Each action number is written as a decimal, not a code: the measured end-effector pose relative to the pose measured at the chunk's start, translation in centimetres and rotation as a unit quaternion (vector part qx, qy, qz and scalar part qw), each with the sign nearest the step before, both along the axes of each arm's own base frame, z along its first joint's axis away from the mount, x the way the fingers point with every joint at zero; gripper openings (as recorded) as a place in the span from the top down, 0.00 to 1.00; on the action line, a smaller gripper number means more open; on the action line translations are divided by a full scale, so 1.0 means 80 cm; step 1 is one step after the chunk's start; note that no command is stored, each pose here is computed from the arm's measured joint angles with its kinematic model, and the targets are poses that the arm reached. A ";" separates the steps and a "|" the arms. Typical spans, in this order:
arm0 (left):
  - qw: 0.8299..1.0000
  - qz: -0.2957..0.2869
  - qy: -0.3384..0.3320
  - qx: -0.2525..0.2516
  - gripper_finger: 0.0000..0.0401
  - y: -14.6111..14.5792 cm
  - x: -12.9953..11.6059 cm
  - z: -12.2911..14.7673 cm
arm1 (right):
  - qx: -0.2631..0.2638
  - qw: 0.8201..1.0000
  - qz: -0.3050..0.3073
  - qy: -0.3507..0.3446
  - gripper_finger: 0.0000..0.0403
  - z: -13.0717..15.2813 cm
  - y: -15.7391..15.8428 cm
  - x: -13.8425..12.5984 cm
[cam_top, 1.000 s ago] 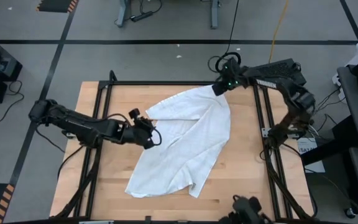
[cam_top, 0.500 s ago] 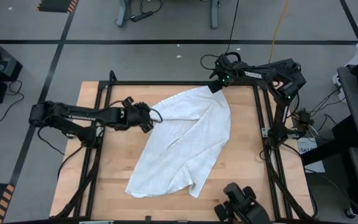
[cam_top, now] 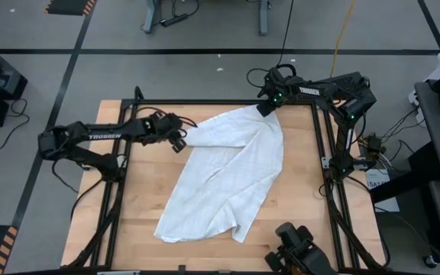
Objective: Roll towel
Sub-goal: Roll the white towel
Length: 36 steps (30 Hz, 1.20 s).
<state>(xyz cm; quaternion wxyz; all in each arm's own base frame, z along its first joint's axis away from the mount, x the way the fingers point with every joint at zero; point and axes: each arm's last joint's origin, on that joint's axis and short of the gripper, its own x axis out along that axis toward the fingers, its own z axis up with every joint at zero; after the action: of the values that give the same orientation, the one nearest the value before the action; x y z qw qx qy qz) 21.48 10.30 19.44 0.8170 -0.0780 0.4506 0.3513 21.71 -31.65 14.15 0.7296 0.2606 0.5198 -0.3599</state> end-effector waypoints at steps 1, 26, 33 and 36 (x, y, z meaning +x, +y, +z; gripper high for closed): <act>1.000 0.004 -0.011 -0.010 0.62 0.006 -0.002 -0.005 | 0.001 1.000 0.004 -0.001 0.92 0.000 0.000 0.000; 0.980 0.091 -0.067 -0.163 0.35 0.056 0.012 -0.091 | 0.008 1.000 0.027 -0.006 1.00 0.001 0.002 0.000; 0.985 0.066 -0.061 -0.150 0.57 0.054 0.015 -0.091 | 0.007 1.000 0.029 -0.005 1.00 0.000 0.002 0.000; 0.989 0.037 -0.049 -0.135 0.82 0.052 0.017 -0.091 | 0.005 0.999 0.033 -0.005 1.00 0.003 0.002 0.000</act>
<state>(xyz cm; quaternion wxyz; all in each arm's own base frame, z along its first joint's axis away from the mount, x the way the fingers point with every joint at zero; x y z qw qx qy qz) 22.83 14.49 12.20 0.8066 -0.2212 0.4499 0.3131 21.68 -31.46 14.39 0.7423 0.2487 0.5266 -0.3315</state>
